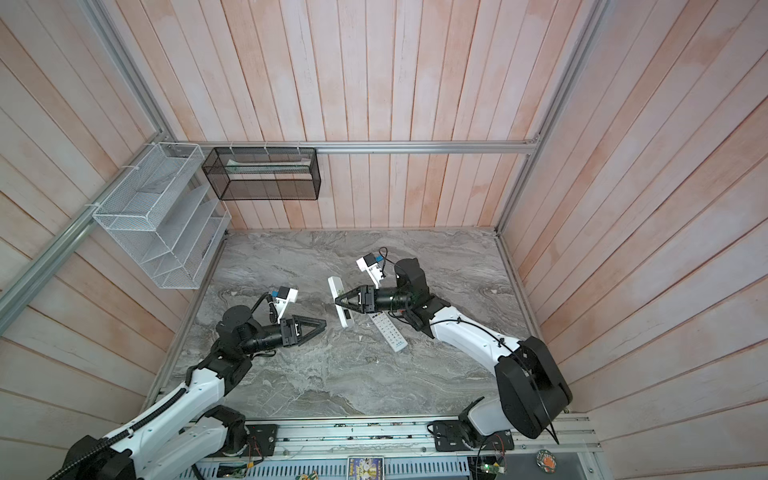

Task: Unload the batteries from the remote control
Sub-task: 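Raise the remote upright toward the left gripper while the left gripper approaches, then grasp the remote's lower end with the left gripper and release the right gripper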

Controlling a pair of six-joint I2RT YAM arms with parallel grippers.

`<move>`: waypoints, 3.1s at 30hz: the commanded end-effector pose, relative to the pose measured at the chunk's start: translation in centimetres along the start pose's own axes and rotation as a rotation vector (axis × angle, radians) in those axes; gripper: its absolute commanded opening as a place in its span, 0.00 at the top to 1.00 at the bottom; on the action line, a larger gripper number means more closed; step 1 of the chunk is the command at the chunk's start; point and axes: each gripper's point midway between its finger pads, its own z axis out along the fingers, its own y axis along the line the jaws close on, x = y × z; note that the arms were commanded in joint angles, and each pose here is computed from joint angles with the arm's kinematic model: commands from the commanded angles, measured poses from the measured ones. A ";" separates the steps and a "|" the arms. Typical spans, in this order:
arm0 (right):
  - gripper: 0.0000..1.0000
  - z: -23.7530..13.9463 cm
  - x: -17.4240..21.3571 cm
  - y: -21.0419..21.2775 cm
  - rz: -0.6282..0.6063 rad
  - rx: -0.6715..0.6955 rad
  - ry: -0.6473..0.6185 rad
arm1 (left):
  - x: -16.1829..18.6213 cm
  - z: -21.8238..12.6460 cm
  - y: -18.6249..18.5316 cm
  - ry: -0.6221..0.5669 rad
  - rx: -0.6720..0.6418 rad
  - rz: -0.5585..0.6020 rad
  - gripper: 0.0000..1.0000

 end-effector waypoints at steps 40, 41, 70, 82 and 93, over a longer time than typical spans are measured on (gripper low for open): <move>0.56 -0.9 -1.6 8.7 -0.008 -0.246 -0.025 | -3.1 4.4 -8.8 -0.021 0.239 0.267 0.29; 0.56 -0.9 -1.6 8.7 -0.008 -0.245 -0.025 | -3.0 4.4 -8.9 -0.019 0.240 0.267 0.32; 0.09 -7.9 -1.3 -3.4 -0.051 0.507 -0.063 | 4.2 0.5 12.3 0.605 -0.888 0.232 0.68; 0.09 -9.7 4.1 -7.5 0.015 0.633 0.020 | 10.7 2.0 18.0 1.020 -1.058 0.394 0.68; 0.09 -10.4 6.0 -9.3 0.031 0.682 0.060 | 12.0 2.3 18.7 1.079 -1.013 0.423 0.45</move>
